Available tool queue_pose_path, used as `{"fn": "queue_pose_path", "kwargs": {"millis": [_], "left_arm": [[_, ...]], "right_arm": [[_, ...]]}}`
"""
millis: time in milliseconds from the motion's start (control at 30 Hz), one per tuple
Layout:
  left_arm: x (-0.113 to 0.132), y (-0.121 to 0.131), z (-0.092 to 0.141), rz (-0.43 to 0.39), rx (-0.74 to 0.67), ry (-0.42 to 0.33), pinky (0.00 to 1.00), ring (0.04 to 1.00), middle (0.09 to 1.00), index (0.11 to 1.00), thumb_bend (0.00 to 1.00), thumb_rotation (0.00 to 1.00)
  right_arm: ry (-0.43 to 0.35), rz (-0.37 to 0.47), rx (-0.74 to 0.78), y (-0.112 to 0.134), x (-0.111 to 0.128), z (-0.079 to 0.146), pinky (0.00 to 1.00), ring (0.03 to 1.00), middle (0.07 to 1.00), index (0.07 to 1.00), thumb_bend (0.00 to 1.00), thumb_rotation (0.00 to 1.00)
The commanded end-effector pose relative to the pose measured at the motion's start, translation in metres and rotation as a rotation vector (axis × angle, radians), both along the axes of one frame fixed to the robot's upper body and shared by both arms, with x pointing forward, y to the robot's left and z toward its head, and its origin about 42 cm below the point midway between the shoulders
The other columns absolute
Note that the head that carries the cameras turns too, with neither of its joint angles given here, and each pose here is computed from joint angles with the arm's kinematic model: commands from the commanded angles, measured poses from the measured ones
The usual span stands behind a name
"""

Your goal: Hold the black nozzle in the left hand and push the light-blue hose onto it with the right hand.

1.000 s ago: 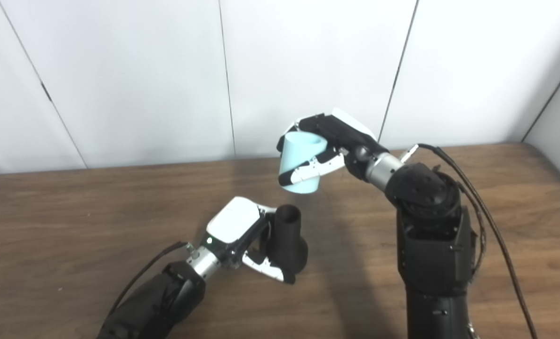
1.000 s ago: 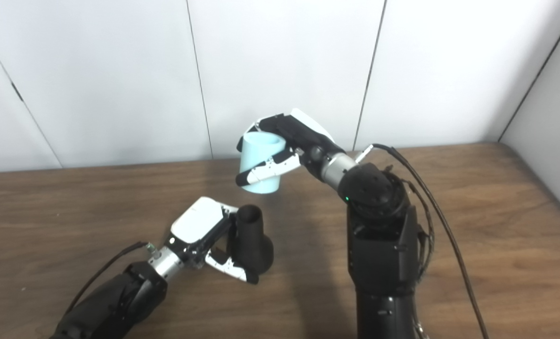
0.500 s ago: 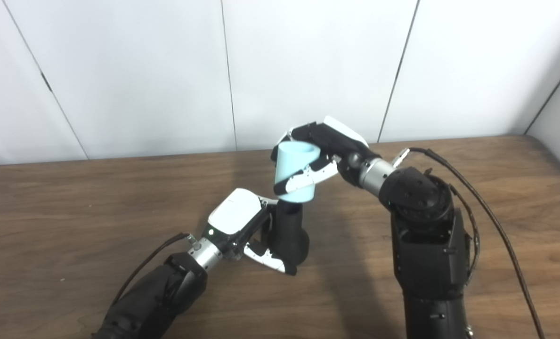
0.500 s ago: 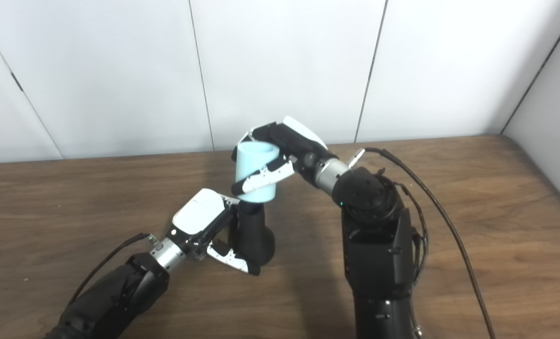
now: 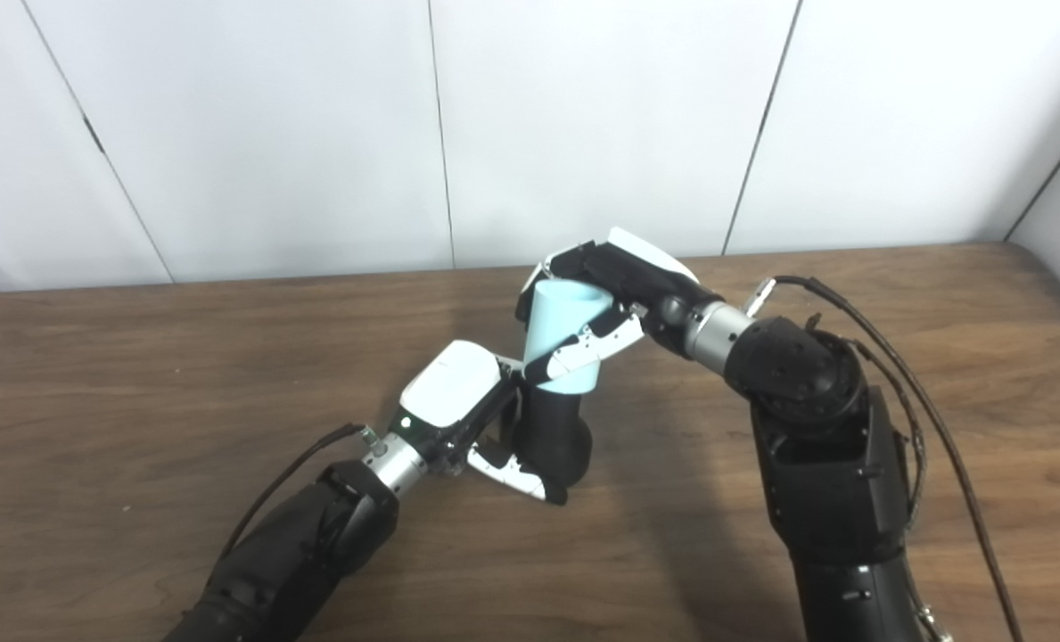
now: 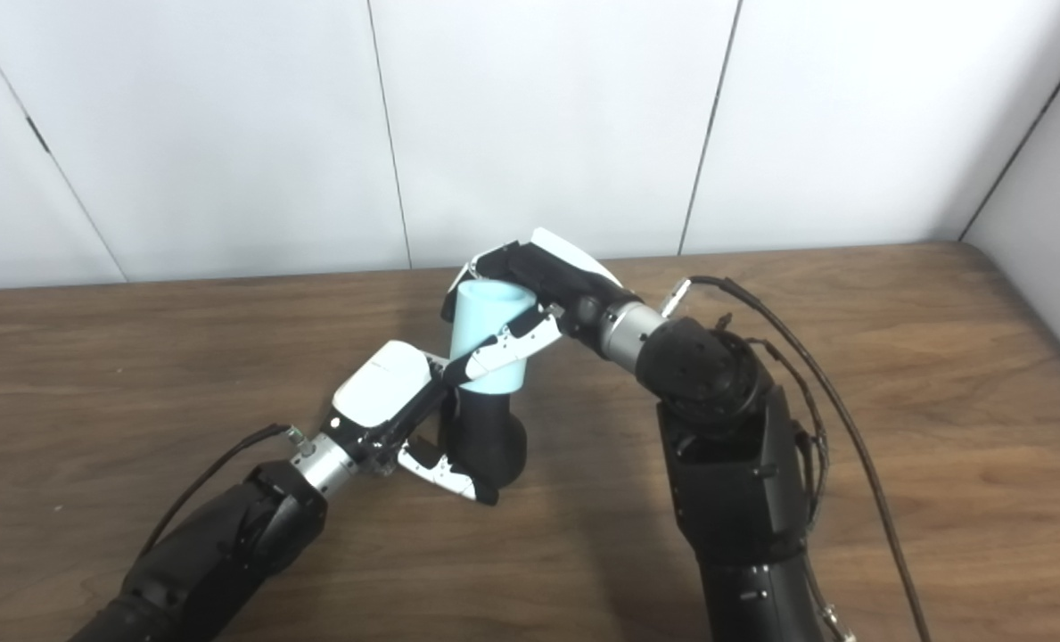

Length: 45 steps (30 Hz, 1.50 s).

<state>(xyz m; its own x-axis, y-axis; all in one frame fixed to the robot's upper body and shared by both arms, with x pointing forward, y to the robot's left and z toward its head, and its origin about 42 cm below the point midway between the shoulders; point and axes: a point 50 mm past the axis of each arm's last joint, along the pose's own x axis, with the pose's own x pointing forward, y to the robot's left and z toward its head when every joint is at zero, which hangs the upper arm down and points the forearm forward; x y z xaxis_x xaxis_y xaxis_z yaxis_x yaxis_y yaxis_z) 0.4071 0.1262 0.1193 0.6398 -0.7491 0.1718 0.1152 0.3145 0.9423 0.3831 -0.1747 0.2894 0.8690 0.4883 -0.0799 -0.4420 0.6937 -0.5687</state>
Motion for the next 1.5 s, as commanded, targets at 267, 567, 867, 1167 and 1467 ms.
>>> {"fn": "queue_pose_path", "kwargs": {"millis": [267, 567, 867, 1167, 1467], "left_arm": [[-0.042, 0.011, -0.064, 0.005, 0.146, 0.186, 0.30, 0.360, 0.407, 0.519, 0.52, 0.00], [-0.043, 0.011, -0.064, -0.002, 0.146, 0.187, 0.28, 0.348, 0.402, 0.519, 0.52, 0.00], [-0.044, 0.010, -0.063, -0.002, 0.147, 0.189, 0.30, 0.358, 0.409, 0.520, 0.52, 0.00], [-0.045, 0.013, -0.062, 0.000, 0.162, 0.202, 0.29, 0.356, 0.408, 0.517, 0.52, 0.00], [-0.046, 0.014, -0.061, -0.001, 0.154, 0.205, 0.29, 0.347, 0.408, 0.516, 0.52, 0.00]], "right_arm": [[-0.039, 0.033, -0.028, 0.004, -0.007, 0.005, 0.35, 0.445, 0.499, 0.479, 0.52, 0.00], [-0.089, 0.096, -0.027, 0.008, -0.016, -0.001, 0.30, 0.412, 0.480, 0.512, 0.52, 0.00], [-0.360, 0.249, -0.026, 0.008, -0.024, -0.020, 0.31, 0.413, 0.492, 0.499, 0.52, 0.00], [-0.399, 0.234, -0.065, 0.001, -0.023, -0.034, 0.30, 0.409, 0.492, 0.499, 0.52, 0.00], [-0.390, 0.199, -0.079, -0.003, -0.022, -0.042, 0.30, 0.402, 0.484, 0.506, 0.52, 0.00]]}}
